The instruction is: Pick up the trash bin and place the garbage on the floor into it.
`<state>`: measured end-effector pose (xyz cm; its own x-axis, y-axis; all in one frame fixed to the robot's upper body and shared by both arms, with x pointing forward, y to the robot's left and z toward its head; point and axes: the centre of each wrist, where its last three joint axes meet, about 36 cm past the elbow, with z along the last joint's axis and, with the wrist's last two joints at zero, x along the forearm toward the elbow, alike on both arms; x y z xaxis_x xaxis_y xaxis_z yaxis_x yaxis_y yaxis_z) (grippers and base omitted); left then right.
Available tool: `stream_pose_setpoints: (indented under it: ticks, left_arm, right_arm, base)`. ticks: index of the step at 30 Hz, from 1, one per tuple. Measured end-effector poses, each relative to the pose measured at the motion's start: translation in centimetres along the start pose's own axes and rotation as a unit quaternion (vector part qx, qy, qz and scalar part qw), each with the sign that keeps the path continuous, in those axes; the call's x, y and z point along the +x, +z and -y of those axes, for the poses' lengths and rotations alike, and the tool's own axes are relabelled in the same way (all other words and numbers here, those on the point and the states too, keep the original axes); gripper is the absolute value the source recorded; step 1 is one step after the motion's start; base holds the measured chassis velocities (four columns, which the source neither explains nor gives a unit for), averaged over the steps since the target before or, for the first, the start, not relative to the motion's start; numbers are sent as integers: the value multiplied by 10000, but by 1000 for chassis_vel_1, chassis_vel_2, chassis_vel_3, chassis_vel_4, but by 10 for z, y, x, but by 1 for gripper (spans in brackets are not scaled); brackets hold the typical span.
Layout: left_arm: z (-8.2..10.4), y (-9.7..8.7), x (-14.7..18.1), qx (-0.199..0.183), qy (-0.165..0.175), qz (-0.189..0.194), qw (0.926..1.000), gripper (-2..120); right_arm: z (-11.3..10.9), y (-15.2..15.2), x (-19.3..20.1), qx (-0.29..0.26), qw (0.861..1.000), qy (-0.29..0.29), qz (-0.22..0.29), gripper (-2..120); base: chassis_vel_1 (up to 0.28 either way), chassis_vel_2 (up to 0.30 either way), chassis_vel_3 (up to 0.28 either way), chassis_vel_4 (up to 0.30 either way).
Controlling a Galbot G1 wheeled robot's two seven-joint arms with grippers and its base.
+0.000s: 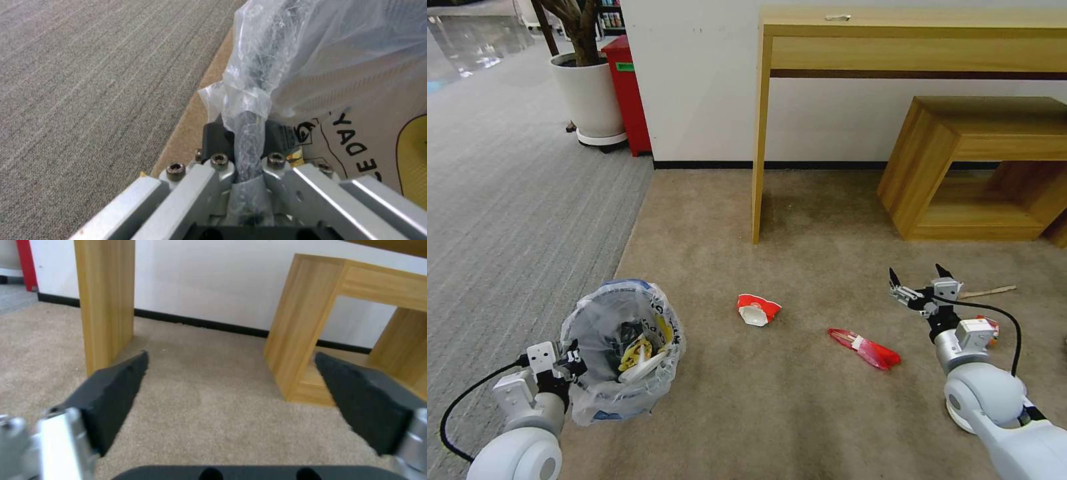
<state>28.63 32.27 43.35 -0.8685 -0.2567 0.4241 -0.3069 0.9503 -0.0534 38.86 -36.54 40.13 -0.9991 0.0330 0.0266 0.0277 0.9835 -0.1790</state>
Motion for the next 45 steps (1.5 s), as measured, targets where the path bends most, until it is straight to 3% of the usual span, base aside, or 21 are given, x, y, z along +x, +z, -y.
stream_pose_setpoints:
  ticks: [23,45]
  left_arm:
    - [1,4,3,54,-40,2,10000,0]
    - [1,5,5,75,-62,20,10000,0]
  right_arm:
    - [-3,1,-6,107,9998,-105,148,75]
    - [-3,3,-8,115,9996,-126,223,72]
  base:
    - [-15,17,18,-18]
    - [-24,38,29,-28]
